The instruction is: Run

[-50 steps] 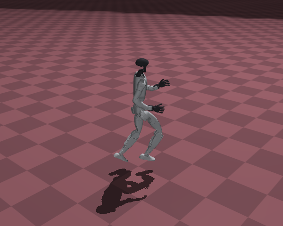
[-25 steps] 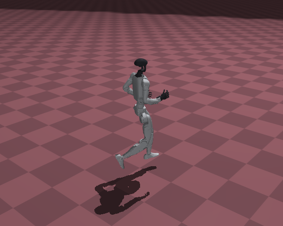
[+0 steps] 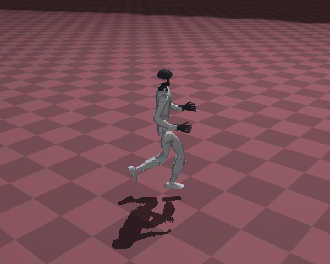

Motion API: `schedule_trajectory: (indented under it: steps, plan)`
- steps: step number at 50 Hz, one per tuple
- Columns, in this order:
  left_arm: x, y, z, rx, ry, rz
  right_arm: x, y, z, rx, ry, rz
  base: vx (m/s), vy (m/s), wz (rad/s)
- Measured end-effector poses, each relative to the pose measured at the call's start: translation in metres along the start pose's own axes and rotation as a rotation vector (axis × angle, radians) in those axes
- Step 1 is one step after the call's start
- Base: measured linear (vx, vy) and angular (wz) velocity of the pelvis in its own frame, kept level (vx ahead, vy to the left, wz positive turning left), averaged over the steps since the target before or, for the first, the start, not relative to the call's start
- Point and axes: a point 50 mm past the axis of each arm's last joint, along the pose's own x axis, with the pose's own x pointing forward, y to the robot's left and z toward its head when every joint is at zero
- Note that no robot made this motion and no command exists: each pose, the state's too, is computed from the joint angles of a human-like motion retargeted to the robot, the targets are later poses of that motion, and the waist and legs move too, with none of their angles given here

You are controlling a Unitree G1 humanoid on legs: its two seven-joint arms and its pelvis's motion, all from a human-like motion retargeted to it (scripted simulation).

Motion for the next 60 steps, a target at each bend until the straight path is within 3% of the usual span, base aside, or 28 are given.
schedule_trajectory:
  steps: [8, 18, 23, 27, 30, 38, 44, 52, 56, 60]
  plan:
    - [-0.069, 0.045, -0.061, 0.088, 0.418, 0.253, 0.066, -0.012, 0.054, -0.143, -0.259, -0.071, -0.01, -0.03, -0.12]
    - [-0.142, 0.052, -0.058, 0.073, 0.550, 0.270, 0.034, 0.013, 0.055, 0.068, -0.270, 0.106, 0.01, 0.05, 0.00]
    - [-0.111, 0.056, -0.060, 0.178, 0.489, 0.284, 0.028, 0.021, 0.025, 0.016, -0.125, 0.089, 0.00, 0.04, -0.34]
    - [-0.032, 0.065, -0.053, 0.338, 0.311, 0.335, 0.030, 0.021, -0.018, -0.086, 0.090, -0.006, -0.04, 0.05, -0.44]
    - [0.010, 0.059, -0.037, 0.307, 0.191, 0.360, 0.017, 0.012, -0.048, -0.118, 0.246, -0.035, -0.02, 0.00, -0.19]
    - [0.016, 0.031, -0.041, 0.230, 0.171, 0.183, -0.030, 0.001, -0.092, -0.117, 0.499, -0.067, -0.01, -0.08, -0.20]
    - [-0.035, 0.028, -0.092, 0.251, 0.486, 0.082, -0.036, 0.000, -0.101, -0.150, 0.555, -0.100, -0.01, -0.04, -0.43]
    - [-0.171, 0.040, -0.155, 0.325, 1.142, 0.076, 0.012, -0.019, -0.099, -0.317, 0.554, -0.168, -0.01, -0.03, -0.43]
    - [-0.238, 0.029, -0.153, 0.249, 1.345, -0.077, 0.015, -0.006, -0.098, -0.297, 0.554, -0.040, 0.00, 0.10, -0.65]
    - [-0.258, 0.021, -0.142, 0.173, 1.358, -0.220, -0.003, 0.009, -0.105, -0.229, 0.601, 0.106, 0.00, 0.13, -0.84]
